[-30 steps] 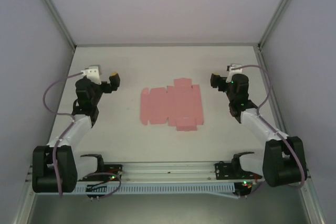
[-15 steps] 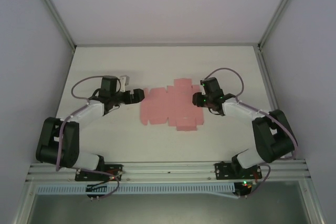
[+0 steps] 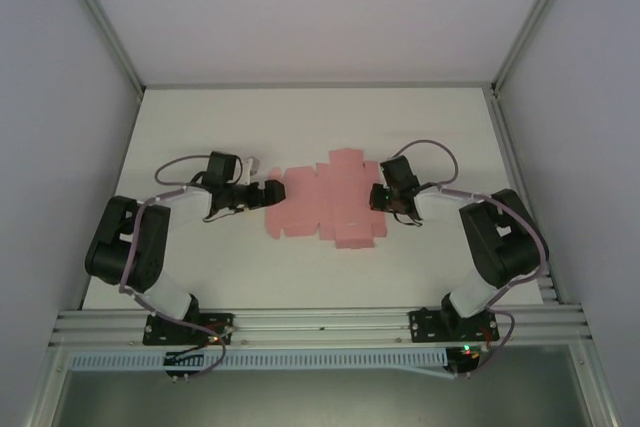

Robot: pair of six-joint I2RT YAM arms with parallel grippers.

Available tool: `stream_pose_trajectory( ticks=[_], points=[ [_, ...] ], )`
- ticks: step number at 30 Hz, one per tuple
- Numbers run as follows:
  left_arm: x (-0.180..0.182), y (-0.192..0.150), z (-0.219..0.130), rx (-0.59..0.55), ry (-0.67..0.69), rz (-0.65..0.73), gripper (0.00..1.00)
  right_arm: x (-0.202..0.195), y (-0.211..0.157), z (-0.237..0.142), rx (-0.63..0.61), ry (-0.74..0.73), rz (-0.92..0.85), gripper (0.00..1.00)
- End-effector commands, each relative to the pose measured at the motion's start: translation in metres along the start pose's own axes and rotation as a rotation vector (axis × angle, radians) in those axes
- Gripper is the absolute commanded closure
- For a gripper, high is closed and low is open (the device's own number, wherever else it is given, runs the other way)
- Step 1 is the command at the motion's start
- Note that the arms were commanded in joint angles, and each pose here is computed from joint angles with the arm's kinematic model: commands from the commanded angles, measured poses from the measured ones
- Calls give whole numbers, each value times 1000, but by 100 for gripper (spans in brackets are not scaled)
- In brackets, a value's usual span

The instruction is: Assemble paper box

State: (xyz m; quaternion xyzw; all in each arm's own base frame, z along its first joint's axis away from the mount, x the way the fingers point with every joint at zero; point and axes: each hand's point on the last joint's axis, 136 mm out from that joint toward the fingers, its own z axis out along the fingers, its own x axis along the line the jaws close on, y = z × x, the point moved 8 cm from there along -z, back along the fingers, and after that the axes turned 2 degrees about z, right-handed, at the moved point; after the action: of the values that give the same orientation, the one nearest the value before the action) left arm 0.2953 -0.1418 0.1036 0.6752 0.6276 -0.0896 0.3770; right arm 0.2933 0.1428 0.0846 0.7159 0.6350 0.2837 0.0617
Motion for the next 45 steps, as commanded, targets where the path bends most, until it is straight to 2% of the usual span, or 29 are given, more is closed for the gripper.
stream_pose_trajectory(
  ticks=[1, 6, 12, 13, 25, 31, 36, 39, 42, 45],
  points=[
    [-14, -5, 13, 29, -176, 14, 4, -22, -35, 14, 128, -72, 43, 83],
    [-27, -5, 17, 29, -226, 48, 9, -23, -41, 14, 133, -50, 53, 85],
    [-32, -1, 15, -6, -255, 48, 32, -24, -43, 9, 114, -31, 61, 85],
    [-34, -1, 14, -14, -265, 56, 33, -24, -43, 8, 109, -32, 58, 85],
    [-72, 2, -26, -230, -567, 192, 31, -19, -39, 1, 45, 85, 76, 84],
    [-91, 7, -20, -232, -624, 226, 31, -14, -36, 0, 22, 135, 69, 84],
    [-97, 16, -7, -230, -590, 209, 31, -15, -36, -5, -3, 139, 64, 83],
    [-103, 18, -1, -219, -577, 218, 36, -17, -37, -6, -6, 129, 63, 83],
    [-104, 17, 2, -193, -524, 224, 46, -18, -37, -8, -12, 117, 62, 82],
    [-93, 16, 1, -178, -364, 221, 61, -22, -36, -13, -32, 84, 64, 78]
  ],
)
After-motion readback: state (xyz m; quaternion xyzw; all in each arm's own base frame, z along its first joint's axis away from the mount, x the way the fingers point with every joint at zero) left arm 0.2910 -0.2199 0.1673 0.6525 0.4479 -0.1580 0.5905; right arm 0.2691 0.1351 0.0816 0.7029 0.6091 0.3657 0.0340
